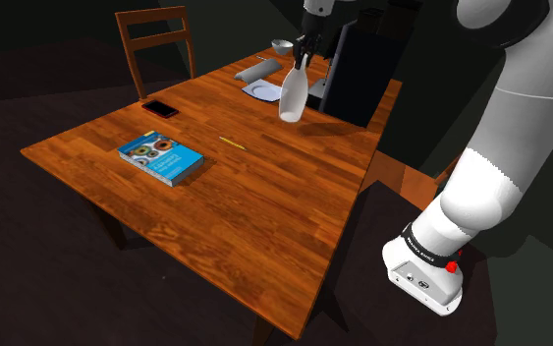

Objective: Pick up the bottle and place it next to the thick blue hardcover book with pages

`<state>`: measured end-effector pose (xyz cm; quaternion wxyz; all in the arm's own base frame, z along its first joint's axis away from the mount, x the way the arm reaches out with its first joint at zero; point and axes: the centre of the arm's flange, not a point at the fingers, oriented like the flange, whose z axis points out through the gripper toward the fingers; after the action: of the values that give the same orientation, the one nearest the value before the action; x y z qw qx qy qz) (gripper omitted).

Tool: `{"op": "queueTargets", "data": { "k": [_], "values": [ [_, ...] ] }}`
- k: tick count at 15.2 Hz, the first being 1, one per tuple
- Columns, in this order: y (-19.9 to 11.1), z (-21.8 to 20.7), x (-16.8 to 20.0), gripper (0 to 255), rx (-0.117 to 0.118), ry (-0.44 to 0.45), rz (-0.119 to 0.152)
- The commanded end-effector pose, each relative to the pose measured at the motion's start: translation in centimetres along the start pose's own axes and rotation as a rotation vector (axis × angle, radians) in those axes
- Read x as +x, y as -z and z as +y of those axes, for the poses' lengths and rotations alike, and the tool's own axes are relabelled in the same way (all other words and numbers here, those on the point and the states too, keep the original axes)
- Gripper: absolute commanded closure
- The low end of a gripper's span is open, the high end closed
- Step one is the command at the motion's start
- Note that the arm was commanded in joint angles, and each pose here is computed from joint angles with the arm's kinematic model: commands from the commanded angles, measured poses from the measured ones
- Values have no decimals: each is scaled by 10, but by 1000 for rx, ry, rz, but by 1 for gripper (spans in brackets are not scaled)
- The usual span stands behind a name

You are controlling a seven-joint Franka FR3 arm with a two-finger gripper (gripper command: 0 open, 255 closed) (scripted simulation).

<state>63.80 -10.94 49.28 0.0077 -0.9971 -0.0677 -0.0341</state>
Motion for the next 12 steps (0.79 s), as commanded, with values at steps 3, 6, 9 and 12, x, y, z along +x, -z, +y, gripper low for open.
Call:
{"op": "queueTargets", "data": {
  "k": [3,6,9,12],
  "values": [
    [23,-2,1,255,0,0,0],
    [37,-2,2,255,0,0,0],
    [36,-41,10,255,0,0,0],
    [35,-79,18,255,0,0,0]
  ]
}}
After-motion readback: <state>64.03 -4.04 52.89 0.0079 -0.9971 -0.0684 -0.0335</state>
